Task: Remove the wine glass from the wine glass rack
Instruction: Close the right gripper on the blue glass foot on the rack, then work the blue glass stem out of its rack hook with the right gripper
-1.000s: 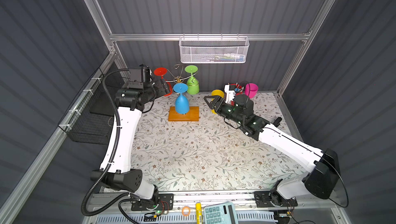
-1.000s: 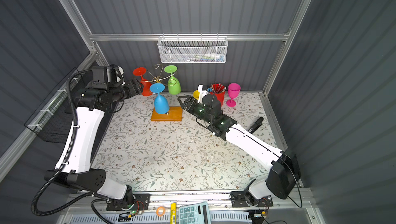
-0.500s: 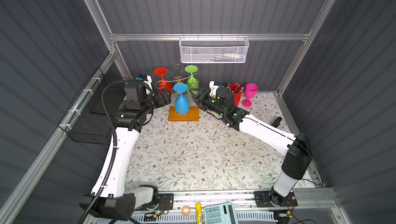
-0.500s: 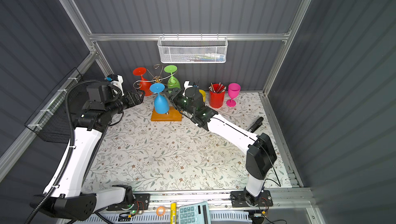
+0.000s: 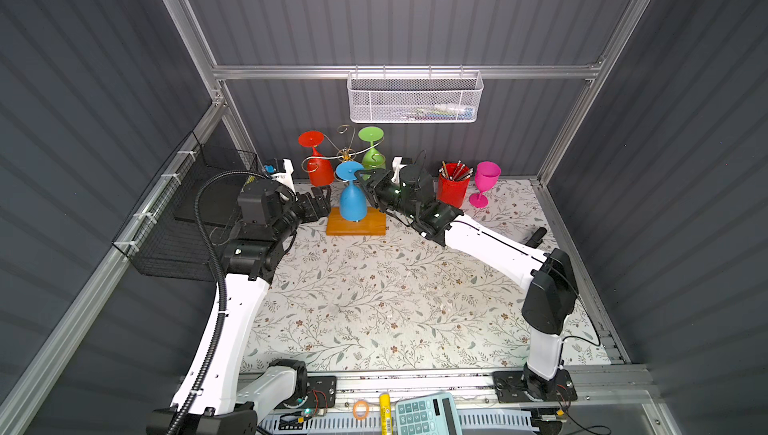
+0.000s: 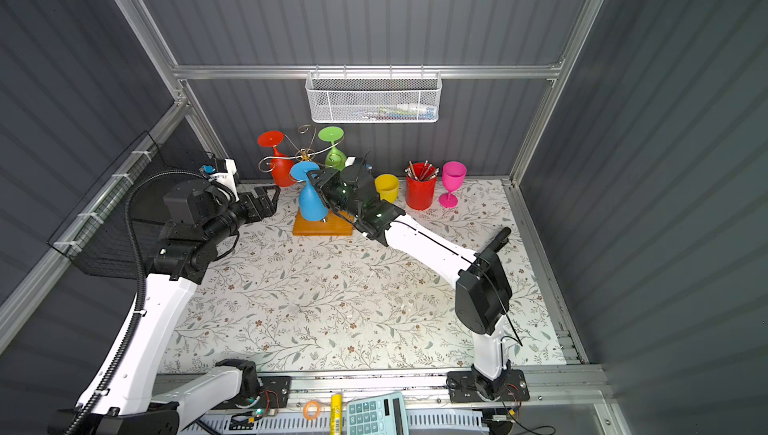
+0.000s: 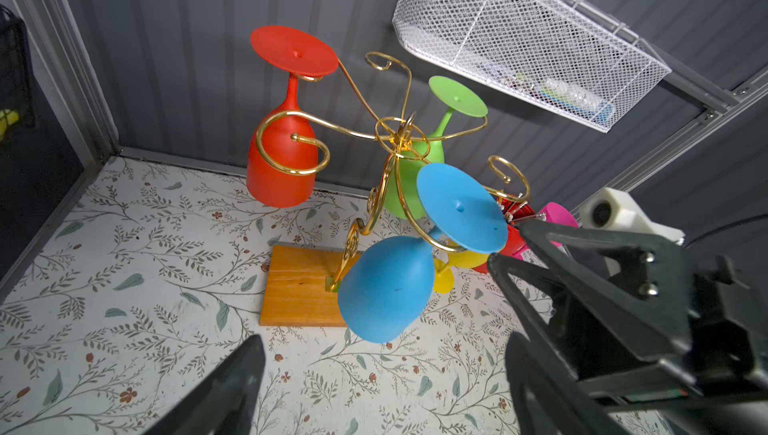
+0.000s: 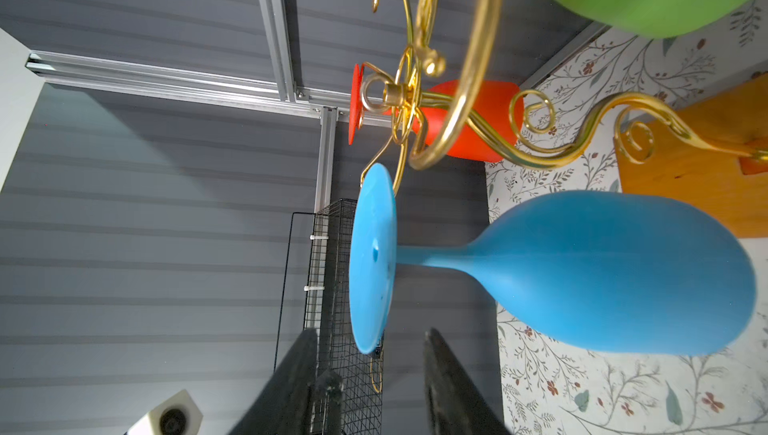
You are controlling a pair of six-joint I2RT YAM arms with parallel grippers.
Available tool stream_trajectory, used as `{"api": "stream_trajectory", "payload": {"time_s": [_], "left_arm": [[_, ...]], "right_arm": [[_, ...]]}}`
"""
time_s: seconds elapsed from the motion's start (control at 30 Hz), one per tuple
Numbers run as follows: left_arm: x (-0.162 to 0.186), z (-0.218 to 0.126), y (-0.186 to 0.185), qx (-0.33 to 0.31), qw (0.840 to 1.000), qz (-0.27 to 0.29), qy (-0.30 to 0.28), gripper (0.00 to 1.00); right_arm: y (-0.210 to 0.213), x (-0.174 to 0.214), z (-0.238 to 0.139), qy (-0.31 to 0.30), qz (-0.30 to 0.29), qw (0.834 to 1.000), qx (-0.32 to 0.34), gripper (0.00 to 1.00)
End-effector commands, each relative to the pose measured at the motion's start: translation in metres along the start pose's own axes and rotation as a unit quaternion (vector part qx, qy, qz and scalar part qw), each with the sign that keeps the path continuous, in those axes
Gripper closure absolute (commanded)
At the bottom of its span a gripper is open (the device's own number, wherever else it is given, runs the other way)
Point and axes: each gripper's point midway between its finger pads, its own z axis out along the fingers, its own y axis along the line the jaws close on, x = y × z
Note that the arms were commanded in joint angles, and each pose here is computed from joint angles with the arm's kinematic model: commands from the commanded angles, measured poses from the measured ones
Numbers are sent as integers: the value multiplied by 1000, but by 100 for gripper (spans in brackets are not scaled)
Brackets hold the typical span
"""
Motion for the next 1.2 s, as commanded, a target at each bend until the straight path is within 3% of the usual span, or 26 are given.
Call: {"api": "stream_trajectory", "payload": {"time_s": [0.0, 0.87, 1.17], "left_arm": [[-9, -5, -2, 4, 1000, 16, -22, 10], [-4, -6, -5, 15, 1000, 15, -21, 10], [-3, -5, -4, 15, 1000, 16, -20, 10]], "right_arm": [[8, -4, 3, -14, 4, 1000, -5, 59], [14, -20, 16, -41, 14, 999, -18, 95], [30, -22, 11, -45, 5, 998, -34, 98]]}}
